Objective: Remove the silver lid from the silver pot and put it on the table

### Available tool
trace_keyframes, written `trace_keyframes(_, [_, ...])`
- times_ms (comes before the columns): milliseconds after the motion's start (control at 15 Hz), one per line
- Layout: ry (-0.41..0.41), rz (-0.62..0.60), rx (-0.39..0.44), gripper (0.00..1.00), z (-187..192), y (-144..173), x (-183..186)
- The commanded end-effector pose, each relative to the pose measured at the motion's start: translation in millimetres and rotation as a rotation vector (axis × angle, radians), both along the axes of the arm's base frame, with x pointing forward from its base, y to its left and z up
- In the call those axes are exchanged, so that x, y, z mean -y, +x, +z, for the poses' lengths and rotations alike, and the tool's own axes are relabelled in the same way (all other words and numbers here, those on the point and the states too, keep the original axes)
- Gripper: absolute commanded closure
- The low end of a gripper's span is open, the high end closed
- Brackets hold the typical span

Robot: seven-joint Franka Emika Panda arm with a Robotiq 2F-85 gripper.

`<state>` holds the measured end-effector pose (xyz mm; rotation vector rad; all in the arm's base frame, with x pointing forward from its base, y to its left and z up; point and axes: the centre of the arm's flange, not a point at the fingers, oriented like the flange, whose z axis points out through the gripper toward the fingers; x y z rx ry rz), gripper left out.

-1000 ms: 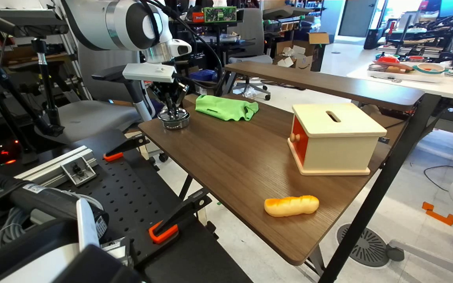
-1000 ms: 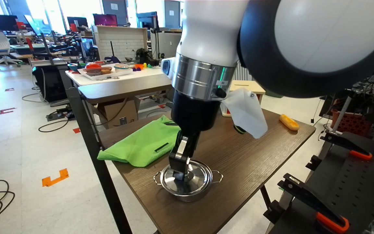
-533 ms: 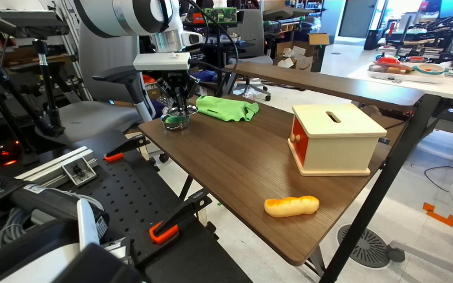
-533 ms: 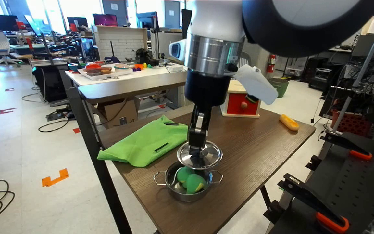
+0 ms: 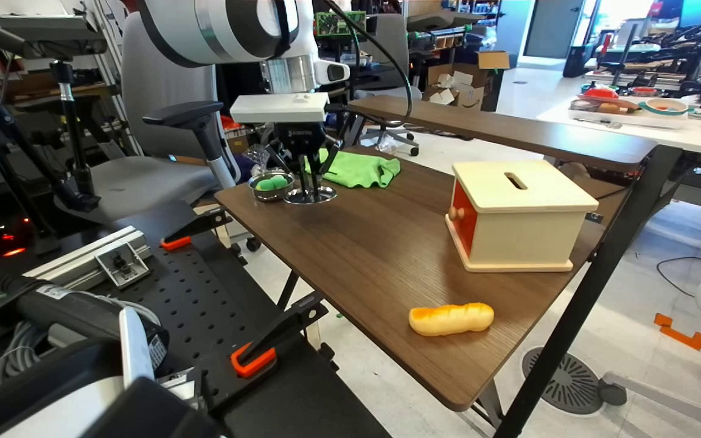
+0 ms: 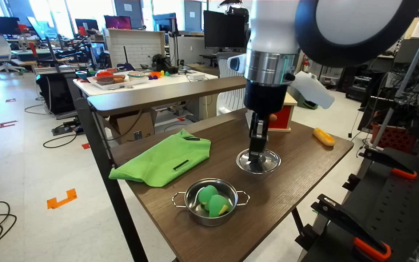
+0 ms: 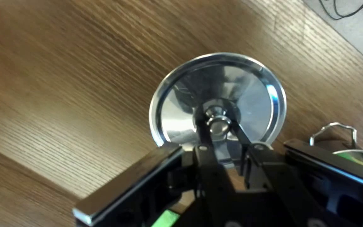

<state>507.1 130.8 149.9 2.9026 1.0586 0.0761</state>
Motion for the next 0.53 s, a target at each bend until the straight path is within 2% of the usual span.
trace_keyframes(0, [-0.020,0.001,-0.028,0.95,-10,-7,10])
trace_keyframes(467, [0.000,0.025,-0.055,0.95,-29,-20,-11])
